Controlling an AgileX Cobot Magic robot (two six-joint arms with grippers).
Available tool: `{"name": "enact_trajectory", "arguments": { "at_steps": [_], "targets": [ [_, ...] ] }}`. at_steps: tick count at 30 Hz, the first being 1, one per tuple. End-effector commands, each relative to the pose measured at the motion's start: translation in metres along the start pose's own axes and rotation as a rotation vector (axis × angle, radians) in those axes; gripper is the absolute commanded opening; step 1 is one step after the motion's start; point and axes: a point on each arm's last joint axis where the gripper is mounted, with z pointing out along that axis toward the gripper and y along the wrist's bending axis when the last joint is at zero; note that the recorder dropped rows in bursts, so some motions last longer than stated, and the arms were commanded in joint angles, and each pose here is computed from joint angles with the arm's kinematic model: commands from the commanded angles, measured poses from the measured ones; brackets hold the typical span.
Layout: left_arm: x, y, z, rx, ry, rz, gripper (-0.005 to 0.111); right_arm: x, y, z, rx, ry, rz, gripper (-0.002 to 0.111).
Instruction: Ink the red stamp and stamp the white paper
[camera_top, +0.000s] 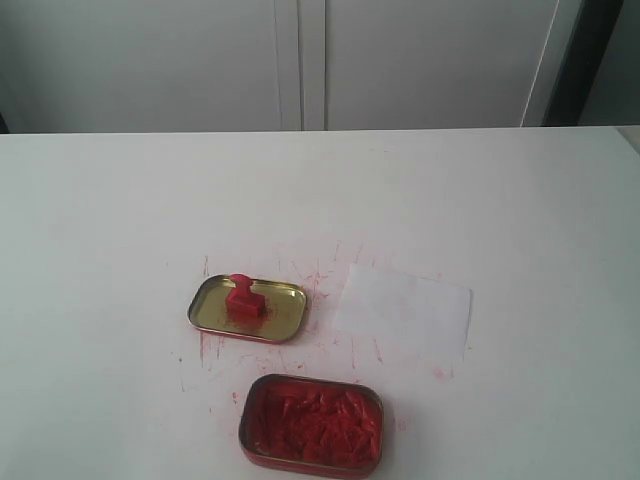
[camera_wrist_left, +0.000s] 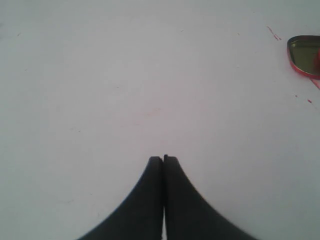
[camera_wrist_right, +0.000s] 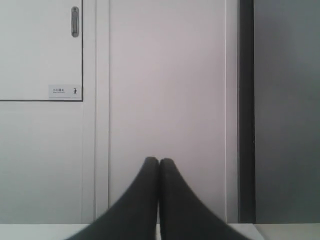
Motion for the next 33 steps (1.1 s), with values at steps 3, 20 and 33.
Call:
{"name": "enact_trajectory", "arguments": {
  "at_steps": [3,20,33],
  "targets": [
    [0.003,0.000,0.001,0.000,0.011,-0.001,0.000,-0.002,0.000,-0.001,-0.005,-0.036,-0.011,0.000],
    [0.003,0.000,0.001,0.000,0.011,-0.001,0.000,0.003,0.000,0.000,0.002,0.080,-0.020,0.000],
    [0.003,0.000,0.001,0.000,0.011,-0.001,0.000,-0.019,0.000,0.002,0.020,0.330,-0.020,0.000]
  ]
}}
